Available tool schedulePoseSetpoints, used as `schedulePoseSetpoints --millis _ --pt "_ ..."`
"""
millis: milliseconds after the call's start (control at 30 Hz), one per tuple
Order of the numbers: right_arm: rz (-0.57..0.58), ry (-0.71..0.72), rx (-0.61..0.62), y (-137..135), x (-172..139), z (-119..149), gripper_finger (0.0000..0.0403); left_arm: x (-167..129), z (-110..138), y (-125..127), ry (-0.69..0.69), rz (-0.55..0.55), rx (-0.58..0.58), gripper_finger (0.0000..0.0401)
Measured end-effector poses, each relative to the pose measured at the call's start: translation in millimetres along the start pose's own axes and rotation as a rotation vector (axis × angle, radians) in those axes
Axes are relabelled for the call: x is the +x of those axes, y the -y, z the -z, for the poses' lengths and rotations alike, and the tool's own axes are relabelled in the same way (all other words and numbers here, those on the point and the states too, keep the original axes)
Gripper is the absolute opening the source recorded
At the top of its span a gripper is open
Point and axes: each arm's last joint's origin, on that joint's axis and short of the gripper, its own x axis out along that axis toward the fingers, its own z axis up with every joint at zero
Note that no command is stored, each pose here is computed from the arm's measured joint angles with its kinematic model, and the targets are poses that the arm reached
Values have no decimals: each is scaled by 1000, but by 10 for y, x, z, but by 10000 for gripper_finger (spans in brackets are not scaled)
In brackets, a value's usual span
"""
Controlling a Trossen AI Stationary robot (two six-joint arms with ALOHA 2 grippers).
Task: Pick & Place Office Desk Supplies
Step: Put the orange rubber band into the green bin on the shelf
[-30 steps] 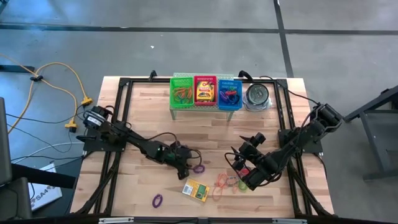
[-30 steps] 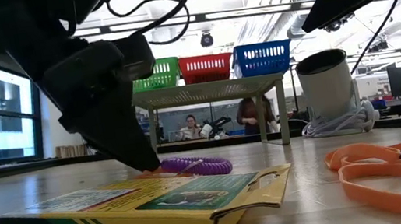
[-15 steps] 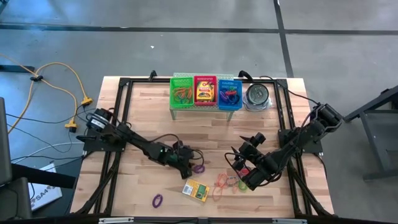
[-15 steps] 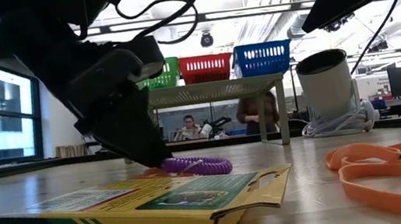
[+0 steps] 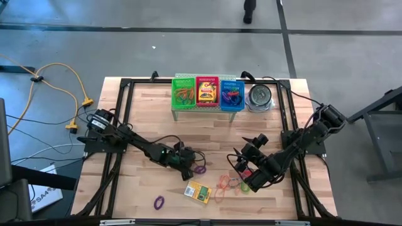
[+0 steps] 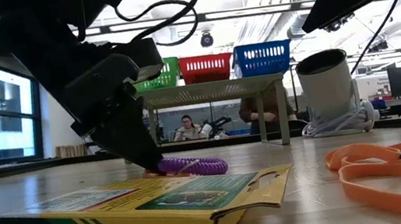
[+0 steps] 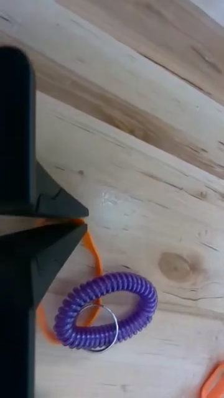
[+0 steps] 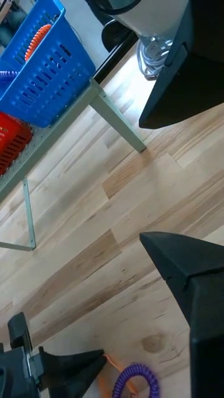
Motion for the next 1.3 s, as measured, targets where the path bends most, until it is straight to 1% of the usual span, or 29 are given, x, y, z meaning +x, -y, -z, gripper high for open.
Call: schedulePoseSetpoints --millis 67,267,367,567,800,967,1100,1300 --pt "0 0 0 0 0 0 274 1 2 0 0 -1 9 6" --pt "0 0 1 0 0 0 274 -7 -3 -4 11 -11 20 2" --pt "0 0 1 0 0 0 274 -59 -21 14 25 -4 28 1" --pt "0 0 0 0 0 0 274 -193 -41 47 86 -40 72 1" --pt "0 0 0 0 0 0 274 -257 -58 93 118 -45 77 0" --pt "0 0 0 0 0 0 274 -293 -151 155 161 -44 85 0" --pt "-5 2 -10 -8 0 -3 274 -349 -272 230 192 -40 121 0" --pt "-7 2 -9 -12 0 -4 274 -476 -482 368 221 -31 144 0"
